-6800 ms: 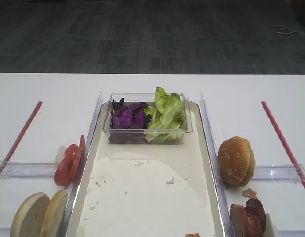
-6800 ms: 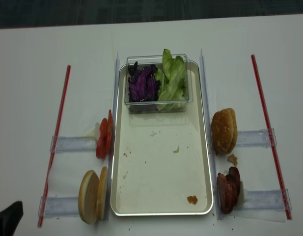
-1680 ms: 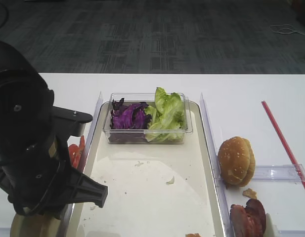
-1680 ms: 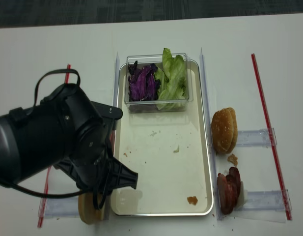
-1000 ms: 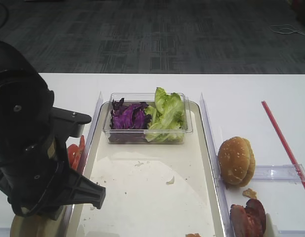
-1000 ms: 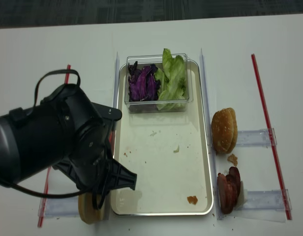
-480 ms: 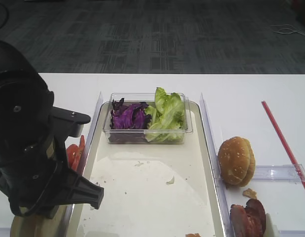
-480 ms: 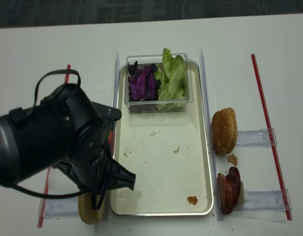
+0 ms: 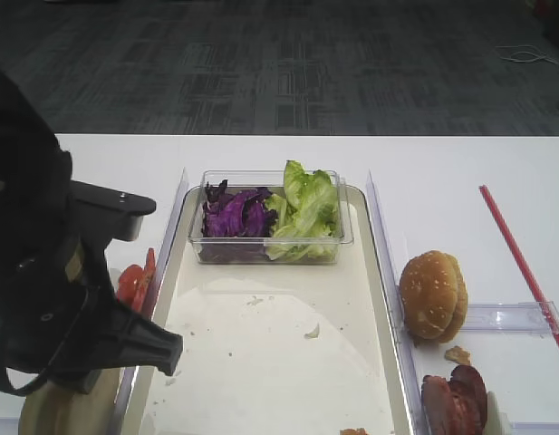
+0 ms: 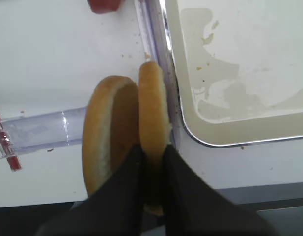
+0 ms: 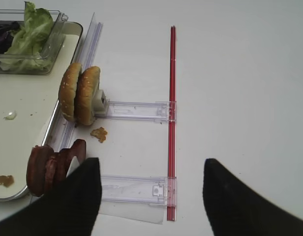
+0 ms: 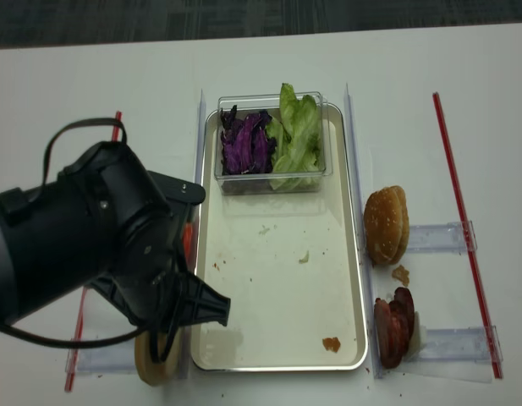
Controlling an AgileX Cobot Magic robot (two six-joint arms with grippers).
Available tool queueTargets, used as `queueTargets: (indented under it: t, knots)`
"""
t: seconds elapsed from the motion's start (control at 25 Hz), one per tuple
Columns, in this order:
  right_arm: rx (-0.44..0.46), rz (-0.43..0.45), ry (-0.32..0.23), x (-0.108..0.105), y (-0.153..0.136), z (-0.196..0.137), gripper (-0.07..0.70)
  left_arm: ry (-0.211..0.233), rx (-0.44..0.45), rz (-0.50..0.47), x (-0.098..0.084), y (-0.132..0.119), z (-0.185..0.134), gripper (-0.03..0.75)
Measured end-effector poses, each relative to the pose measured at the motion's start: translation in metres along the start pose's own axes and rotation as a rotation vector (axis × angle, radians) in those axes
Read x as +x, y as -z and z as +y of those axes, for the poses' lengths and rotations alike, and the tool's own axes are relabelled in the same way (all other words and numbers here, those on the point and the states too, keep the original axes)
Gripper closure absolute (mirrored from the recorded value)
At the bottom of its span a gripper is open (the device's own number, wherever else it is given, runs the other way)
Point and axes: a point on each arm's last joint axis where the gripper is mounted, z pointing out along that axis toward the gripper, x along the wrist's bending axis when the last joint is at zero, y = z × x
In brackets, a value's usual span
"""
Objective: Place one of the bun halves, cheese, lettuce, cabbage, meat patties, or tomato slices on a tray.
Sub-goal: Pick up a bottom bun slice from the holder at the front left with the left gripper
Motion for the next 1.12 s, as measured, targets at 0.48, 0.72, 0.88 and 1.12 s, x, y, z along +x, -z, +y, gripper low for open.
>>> queueTargets:
  t: [0.48, 0.72, 0.88, 1.12]
  knots:
    - [0.0, 0.0, 0.0, 0.0, 0.0, 0.0, 0.162, 0.02, -0.101, -0.067, 0.012, 0.03, -0.01, 0.656]
    - [0.0, 0.0, 0.0, 0.0, 0.0, 0.0, 0.162, 0.026, -0.156, -0.095, 0.014, 0.045, -0.008, 0.657]
    - [0.0, 0.0, 0.0, 0.0, 0.0, 0.0, 0.162, 0.025, -0.177, -0.107, 0.014, 0.047, -0.007, 0.658]
    - [0.0, 0.0, 0.0, 0.0, 0.0, 0.0, 0.162, 0.051, -0.205, -0.153, 0.014, 0.048, -0.002, 0.658]
